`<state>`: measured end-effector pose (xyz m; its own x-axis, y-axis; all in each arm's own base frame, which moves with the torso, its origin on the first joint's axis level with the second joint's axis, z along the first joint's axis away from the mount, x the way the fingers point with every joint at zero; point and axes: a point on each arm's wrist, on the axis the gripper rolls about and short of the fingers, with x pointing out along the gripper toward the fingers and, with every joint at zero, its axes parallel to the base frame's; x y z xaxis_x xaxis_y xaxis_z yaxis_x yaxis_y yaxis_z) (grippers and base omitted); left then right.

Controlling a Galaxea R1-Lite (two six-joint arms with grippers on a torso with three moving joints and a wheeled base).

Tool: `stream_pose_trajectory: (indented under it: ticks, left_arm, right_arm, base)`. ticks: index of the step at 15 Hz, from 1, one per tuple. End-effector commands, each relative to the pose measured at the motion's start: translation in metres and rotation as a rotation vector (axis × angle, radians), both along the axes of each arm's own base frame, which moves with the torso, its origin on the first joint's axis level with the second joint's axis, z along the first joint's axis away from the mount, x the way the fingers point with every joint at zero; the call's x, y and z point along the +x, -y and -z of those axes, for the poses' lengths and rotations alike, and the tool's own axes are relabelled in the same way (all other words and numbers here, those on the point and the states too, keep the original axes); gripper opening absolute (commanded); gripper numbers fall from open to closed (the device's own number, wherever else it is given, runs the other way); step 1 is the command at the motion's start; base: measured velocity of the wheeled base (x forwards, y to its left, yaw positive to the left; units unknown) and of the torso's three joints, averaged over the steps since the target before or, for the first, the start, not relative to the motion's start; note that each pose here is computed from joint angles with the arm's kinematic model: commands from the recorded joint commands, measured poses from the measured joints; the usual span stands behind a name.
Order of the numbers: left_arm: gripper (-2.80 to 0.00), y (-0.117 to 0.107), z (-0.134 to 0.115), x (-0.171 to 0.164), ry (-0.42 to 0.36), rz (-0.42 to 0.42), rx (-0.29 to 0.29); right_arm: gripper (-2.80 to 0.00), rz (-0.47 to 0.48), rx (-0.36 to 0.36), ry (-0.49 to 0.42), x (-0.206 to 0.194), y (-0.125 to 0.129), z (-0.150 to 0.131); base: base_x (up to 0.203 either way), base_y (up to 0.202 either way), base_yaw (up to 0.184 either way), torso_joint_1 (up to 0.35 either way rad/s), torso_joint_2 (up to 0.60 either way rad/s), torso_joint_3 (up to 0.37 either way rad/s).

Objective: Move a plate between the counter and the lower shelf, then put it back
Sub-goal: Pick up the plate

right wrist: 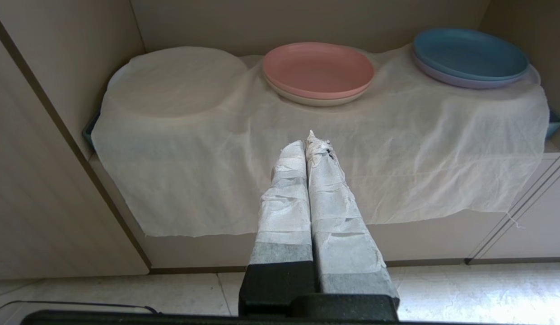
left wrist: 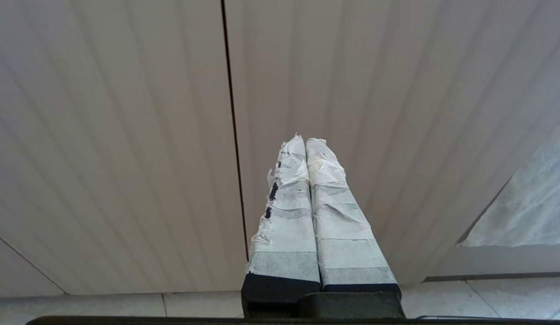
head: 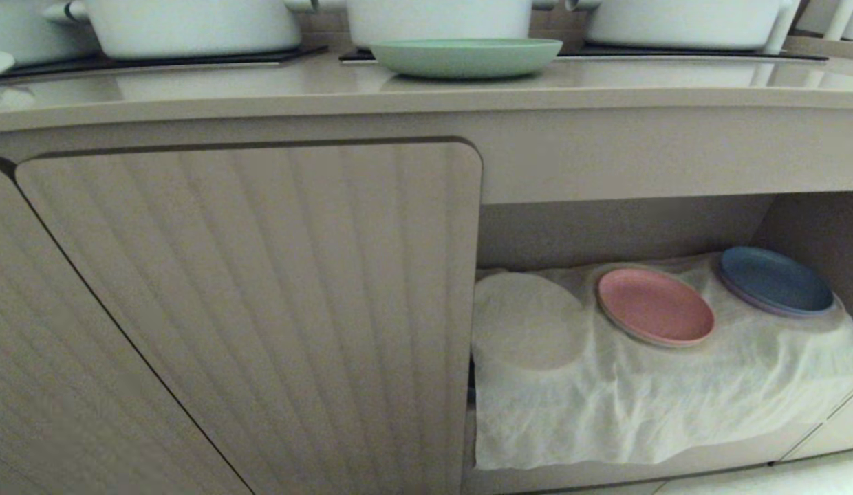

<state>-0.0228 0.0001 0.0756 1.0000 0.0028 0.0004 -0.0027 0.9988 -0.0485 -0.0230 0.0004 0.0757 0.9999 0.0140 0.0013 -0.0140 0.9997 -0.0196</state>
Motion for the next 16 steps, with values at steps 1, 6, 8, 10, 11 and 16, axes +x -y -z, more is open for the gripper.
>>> stream_pose_trajectory:
  ticks: [1, 6, 8, 10, 11, 16]
  left_arm:
    - [-2.80, 0.0000, -0.0001, 0.0000, 0.001, 0.000, 0.001]
    - [-2.80, 0.0000, -0.0001, 0.0000, 0.001, 0.000, -0.001]
    - [-2.80, 0.0000, -0.0001, 0.0000, 0.001, 0.000, 0.000]
    - [-2.80, 0.0000, -0.0001, 0.0000, 0.001, 0.000, 0.000]
    - [-2.80, 0.0000, -0.0001, 0.0000, 0.001, 0.000, -0.001]
    - [-2.80, 0.0000, -0.0001, 0.0000, 0.001, 0.000, 0.000]
  right_arm:
    - [-2.80, 0.000, -0.002, -0.001, 0.0001, 0.0000, 0.0000]
    - [-2.80, -0.001, -0.002, -0.001, 0.0001, 0.0000, 0.0000]
    - [-2.80, -0.001, -0.002, -0.001, 0.0001, 0.0000, 0.0000]
    - [-2.80, -0.001, -0.003, -0.001, 0.0001, 0.0000, 0.0000]
    - [-2.80, -0.001, -0.005, -0.001, 0.0001, 0.0000, 0.0000]
    - [-2.80, -0.001, -0.011, -0.003, 0.0001, 0.0000, 0.0002]
  base:
    - [0.000, 0.000, 0.000, 0.000, 0.00, 0.000]
    - [0.000, 0.000, 0.000, 0.000, 0.00, 0.000]
    - [0.000, 0.000, 0.000, 0.000, 0.00, 0.000]
    - [0.000, 0.000, 0.000, 0.000, 0.00, 0.000]
    - [0.000, 0.000, 0.000, 0.000, 0.00, 0.000]
    - [0.000, 0.000, 0.000, 0.033, -0.14, -0.130]
